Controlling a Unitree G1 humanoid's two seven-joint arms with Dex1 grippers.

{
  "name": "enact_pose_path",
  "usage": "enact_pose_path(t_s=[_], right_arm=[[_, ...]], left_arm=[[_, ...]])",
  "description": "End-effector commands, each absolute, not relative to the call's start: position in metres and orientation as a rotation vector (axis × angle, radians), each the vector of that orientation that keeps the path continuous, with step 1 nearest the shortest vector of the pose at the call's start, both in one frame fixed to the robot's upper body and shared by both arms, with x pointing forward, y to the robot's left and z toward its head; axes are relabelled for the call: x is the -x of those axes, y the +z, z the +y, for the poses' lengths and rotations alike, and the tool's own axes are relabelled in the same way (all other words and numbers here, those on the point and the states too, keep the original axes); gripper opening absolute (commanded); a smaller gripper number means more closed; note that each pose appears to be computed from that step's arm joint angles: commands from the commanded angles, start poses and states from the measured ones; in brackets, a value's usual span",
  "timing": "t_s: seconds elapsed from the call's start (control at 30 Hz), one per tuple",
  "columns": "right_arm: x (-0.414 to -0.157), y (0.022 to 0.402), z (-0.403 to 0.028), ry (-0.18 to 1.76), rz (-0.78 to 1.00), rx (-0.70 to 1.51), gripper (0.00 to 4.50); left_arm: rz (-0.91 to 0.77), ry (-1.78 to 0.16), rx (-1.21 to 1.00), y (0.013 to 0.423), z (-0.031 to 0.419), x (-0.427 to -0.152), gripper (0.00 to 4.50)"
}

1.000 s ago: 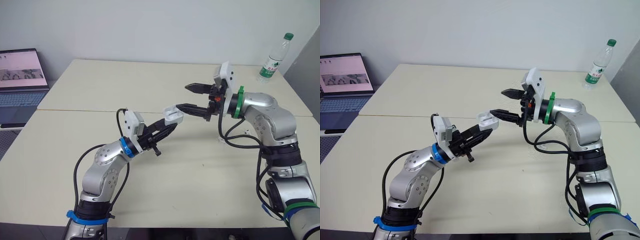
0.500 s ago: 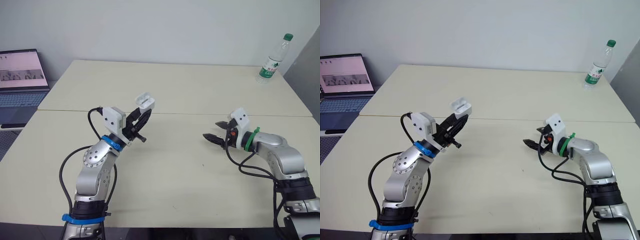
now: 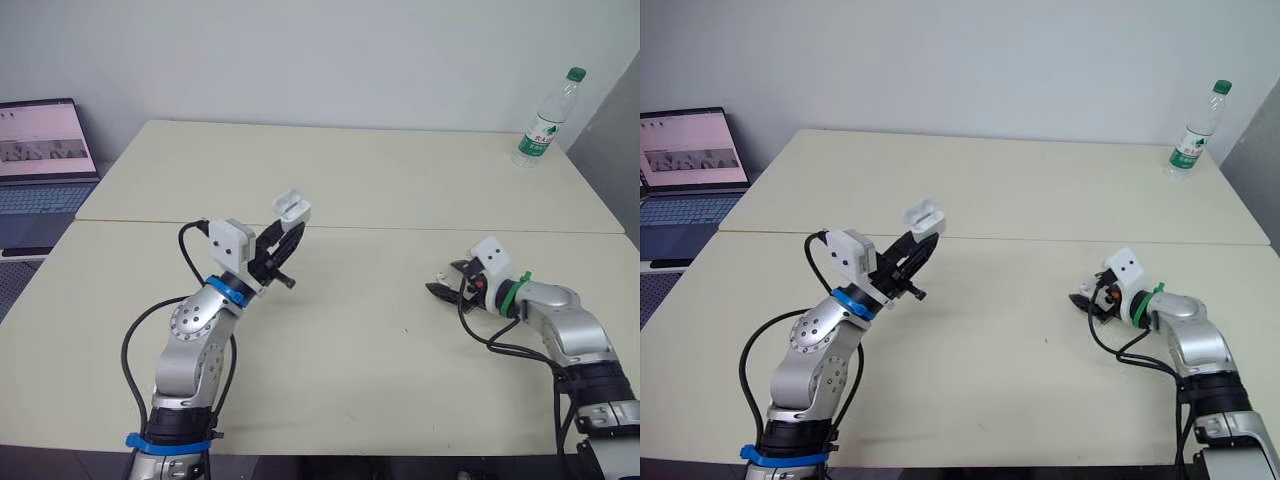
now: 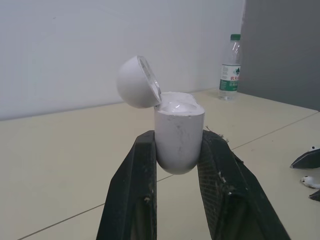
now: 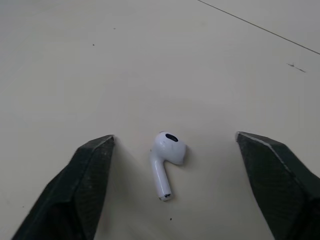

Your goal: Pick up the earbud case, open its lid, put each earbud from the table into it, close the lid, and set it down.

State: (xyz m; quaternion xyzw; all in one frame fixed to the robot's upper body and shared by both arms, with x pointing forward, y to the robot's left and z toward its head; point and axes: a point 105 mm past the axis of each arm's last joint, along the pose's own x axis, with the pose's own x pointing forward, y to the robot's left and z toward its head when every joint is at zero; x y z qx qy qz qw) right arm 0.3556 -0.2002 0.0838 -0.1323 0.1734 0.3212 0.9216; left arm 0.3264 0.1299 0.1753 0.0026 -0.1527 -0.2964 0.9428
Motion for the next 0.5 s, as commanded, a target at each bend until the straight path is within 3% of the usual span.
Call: enact_pose_path(t_s=[0.03, 0.23, 0.27, 0.5], right_arm=[[-0.358, 0.087, -0.205, 0.651, 0.348, 0.307, 2.8], [-0.352, 0.08, -0.209, 0.652, 0.366, 0.304, 0.61], [-0.351, 0.079, -0.21, 0.653, 0.369, 0.307, 0.41], [-0.337, 0.098, -0.22, 0.807, 0.407, 0.433, 0.41]], left_arm=[[-0.382, -0.62, -0.017, 0.192, 0.126, -0.323, 0.74], [-0.379, -0.621, -0.015, 0.19, 0.126, -0.322, 0.74], [-0.379, -0.62, -0.014, 0.19, 0.127, -0.322, 0.74], [-0.378, -0.621, -0.011, 0.188, 0.124, -0.322, 0.74]])
